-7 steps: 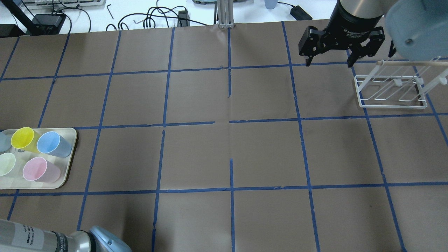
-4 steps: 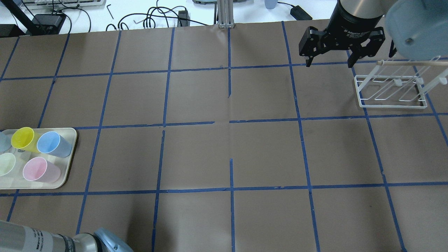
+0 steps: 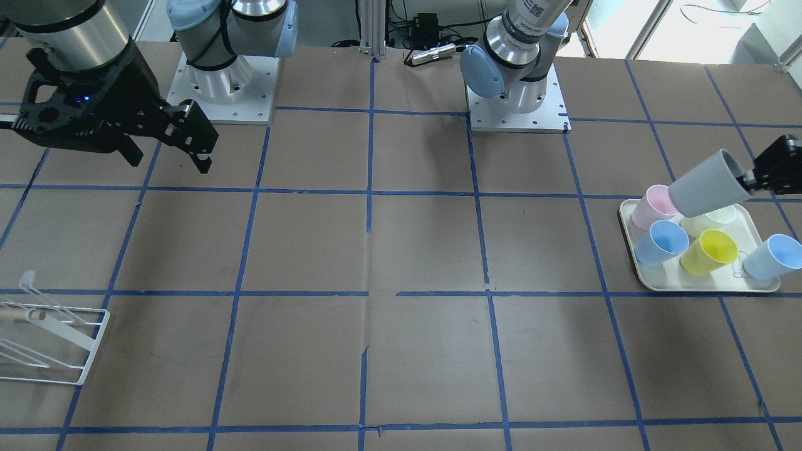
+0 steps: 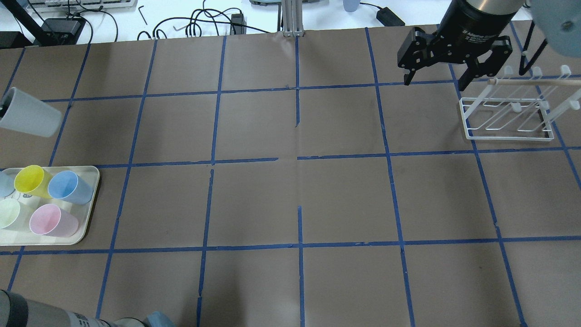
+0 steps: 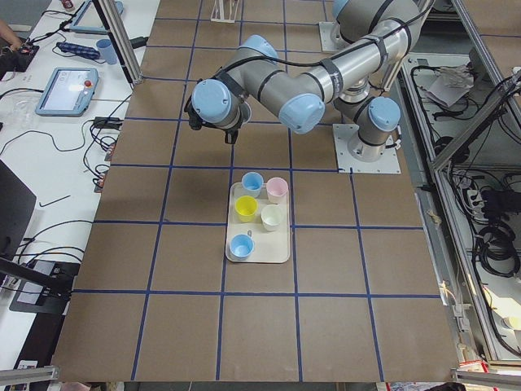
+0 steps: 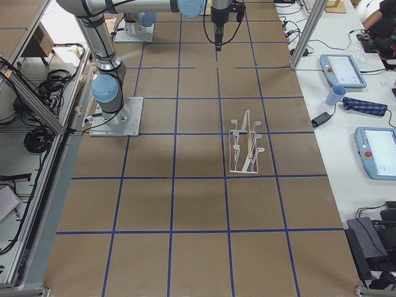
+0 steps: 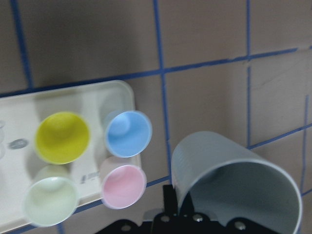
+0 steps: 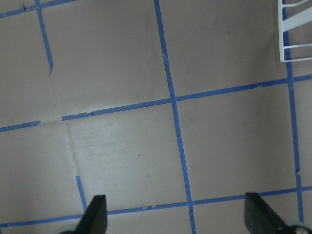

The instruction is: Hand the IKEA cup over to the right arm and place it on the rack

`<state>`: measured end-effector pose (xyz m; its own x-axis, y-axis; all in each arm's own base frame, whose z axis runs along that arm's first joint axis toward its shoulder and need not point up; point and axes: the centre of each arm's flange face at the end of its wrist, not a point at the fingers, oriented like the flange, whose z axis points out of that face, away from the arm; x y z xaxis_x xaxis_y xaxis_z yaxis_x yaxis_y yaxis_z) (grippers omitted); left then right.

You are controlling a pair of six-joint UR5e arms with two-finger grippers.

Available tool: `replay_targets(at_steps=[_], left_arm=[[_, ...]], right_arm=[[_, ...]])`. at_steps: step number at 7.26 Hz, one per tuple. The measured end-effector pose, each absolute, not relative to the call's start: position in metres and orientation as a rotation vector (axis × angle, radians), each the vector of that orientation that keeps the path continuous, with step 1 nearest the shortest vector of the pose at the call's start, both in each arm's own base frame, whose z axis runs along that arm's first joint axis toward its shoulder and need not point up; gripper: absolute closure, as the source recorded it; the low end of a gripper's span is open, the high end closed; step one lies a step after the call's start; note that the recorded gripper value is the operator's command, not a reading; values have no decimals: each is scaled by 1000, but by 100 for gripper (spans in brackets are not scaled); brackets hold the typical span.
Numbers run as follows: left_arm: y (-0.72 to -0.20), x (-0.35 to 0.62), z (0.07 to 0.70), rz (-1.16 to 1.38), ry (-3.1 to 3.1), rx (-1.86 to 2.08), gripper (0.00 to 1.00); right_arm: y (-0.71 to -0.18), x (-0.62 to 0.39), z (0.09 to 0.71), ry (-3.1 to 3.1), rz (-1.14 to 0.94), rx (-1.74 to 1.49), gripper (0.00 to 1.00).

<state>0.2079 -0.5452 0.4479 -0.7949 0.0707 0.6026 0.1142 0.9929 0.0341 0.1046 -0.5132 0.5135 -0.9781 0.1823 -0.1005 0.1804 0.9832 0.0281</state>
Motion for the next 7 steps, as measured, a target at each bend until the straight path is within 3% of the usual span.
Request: replay_targets(at_steps=[7], left_arm=[[-538, -113, 387, -40, -1785, 44, 100]], right_arm=[[-496, 22, 508, 2324, 446, 642, 0]])
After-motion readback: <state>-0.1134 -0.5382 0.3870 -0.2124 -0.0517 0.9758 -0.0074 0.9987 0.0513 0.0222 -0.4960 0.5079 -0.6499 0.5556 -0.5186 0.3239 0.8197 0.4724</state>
